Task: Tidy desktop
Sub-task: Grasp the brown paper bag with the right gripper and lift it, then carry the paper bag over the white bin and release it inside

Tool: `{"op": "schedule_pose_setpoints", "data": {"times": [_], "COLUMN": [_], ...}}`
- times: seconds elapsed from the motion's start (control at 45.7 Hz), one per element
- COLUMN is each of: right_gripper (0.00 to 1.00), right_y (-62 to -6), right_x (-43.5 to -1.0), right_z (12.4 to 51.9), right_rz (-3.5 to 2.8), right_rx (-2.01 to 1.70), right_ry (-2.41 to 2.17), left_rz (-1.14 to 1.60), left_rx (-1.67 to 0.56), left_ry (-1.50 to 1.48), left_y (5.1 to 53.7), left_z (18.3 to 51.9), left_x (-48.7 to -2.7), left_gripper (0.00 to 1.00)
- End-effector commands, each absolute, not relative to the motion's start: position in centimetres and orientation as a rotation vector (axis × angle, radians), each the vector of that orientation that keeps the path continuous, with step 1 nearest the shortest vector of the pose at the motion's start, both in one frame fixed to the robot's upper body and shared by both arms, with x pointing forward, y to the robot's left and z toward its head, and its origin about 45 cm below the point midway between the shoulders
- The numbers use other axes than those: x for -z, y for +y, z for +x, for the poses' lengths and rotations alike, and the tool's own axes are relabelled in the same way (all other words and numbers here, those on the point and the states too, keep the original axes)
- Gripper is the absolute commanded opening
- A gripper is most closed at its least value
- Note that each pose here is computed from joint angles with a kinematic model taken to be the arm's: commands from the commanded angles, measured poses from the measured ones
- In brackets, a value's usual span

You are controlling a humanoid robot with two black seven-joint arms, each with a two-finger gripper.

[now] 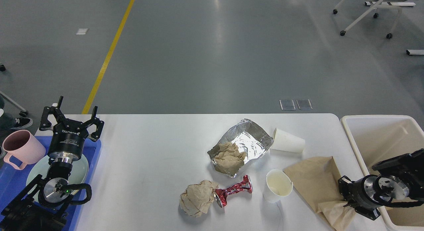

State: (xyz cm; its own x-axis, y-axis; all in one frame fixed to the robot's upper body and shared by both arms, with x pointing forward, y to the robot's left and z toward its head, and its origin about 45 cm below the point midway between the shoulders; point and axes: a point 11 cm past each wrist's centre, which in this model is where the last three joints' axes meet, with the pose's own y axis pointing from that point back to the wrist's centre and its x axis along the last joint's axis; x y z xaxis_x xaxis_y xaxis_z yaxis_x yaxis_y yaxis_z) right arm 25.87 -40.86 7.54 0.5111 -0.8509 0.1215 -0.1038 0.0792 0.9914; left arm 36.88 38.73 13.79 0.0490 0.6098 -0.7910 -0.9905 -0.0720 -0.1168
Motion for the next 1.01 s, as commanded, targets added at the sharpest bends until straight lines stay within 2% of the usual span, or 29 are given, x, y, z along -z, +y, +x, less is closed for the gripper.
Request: {"op": "schedule_pose_setpoints", "data": {"times": [0.0, 0.197, 0.35, 0.481, 0.809, 0.984], "right_gripper": [0.0, 0.0, 0.0, 0.0, 0.0, 0.0], "right_y": [-40.7, -40.7, -41.2, -41.7, -41.3, -41.3], "right_x": [-7.6, -7.8, -9.7, -13.6, -26.6, -33.2], "right_z": [25.9, 26.0, 26.2, 27.2, 30.2, 30.5], "right_rz": [1.4, 1.406, 1.425, 1.449, 1.539, 1.556], "right_rx": [0.696, 0.696, 0.717, 0.695, 0.523, 0.458], "right_ry": [-0.906, -0.897, -0.872, -0.808, -0.629, -0.639], "left_rz": [-0.827, -0.826, -0.826, -0.826, -0.825, -0.826], "left_rx": [-1.46, -1.461, -1.46, -1.461, -1.46, -1.46], "left_ry": [0.605, 0.603, 0.606, 0.603, 0.604, 0.606], "left_y": [38.7, 38.8, 38.7, 38.8, 38.8, 38.7], "left_z": [36.9, 36.9, 36.9, 36.9, 36.9, 36.9], "left_x": [-13.8, -13.8, -13.8, -13.8, -13.8, -13.8], "left_gripper": [0.96, 0.96, 0.96, 0.96, 0.96, 0.96]}}
